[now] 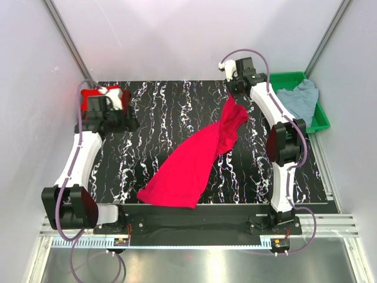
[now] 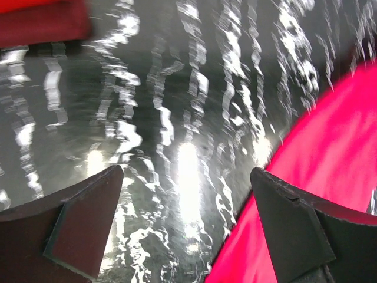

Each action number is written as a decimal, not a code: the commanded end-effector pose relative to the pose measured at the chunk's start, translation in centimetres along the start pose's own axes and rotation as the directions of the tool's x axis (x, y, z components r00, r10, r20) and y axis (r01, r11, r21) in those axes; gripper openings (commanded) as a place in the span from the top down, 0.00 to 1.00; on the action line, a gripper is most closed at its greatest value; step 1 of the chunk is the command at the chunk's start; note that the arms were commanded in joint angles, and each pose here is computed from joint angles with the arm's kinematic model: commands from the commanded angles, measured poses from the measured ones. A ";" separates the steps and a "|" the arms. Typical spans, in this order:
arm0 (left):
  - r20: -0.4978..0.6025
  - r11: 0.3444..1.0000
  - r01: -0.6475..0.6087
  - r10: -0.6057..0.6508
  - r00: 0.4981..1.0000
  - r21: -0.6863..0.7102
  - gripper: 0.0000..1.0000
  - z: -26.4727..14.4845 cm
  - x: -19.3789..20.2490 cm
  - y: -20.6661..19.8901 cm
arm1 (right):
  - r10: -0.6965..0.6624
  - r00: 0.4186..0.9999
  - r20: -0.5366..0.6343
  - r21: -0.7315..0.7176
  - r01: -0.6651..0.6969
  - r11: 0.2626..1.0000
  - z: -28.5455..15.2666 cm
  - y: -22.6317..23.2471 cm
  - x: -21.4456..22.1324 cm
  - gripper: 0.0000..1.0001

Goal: Fold and stack the t-shirts
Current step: Flatten the tshirt out

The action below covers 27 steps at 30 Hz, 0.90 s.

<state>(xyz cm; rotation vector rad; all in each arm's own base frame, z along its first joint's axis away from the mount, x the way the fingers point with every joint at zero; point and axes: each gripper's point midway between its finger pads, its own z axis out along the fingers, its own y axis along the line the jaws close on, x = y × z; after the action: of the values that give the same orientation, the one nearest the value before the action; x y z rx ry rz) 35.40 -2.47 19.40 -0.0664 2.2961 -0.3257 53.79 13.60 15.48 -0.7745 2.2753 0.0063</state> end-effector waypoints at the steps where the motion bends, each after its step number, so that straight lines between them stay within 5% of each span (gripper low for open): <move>1: -0.021 0.985 -0.160 0.162 0.987 0.071 0.04 0.3 0.1 -3.2 | 0.013 0.989 0.148 0.107 -0.029 0.994 -3.2 -3.6 -4.8 1.00; 10: -0.118 0.838 -0.426 0.488 0.865 0.342 0.07 1.0 6.3 -11.9 | 0.046 0.971 0.234 0.137 -0.080 0.987 -6.0 -5.9 -7.4 1.00; 15: -0.156 0.699 -0.537 0.666 0.730 0.472 0.05 1.6 11.1 -16.2 | 0.074 0.975 0.211 0.107 -0.099 0.989 -5.2 -5.3 -6.6 1.00; 23: -0.217 0.618 -0.550 0.752 0.623 0.562 0.05 3.9 14.8 -22.1 | 0.080 0.975 0.206 0.093 -0.101 0.991 -5.5 -4.8 -6.3 1.00; 27: -0.212 0.533 -0.611 0.828 0.519 0.585 0.04 4.5 18.1 -24.8 | 0.070 0.978 0.197 0.110 -0.093 0.990 -5.0 -5.1 -6.0 1.00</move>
<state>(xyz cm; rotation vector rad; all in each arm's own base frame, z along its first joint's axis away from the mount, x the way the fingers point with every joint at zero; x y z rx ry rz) 25.55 -27.89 9.25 1.3030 2.4349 -0.4691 56.67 11.38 21.27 -0.6138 2.1650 -0.0116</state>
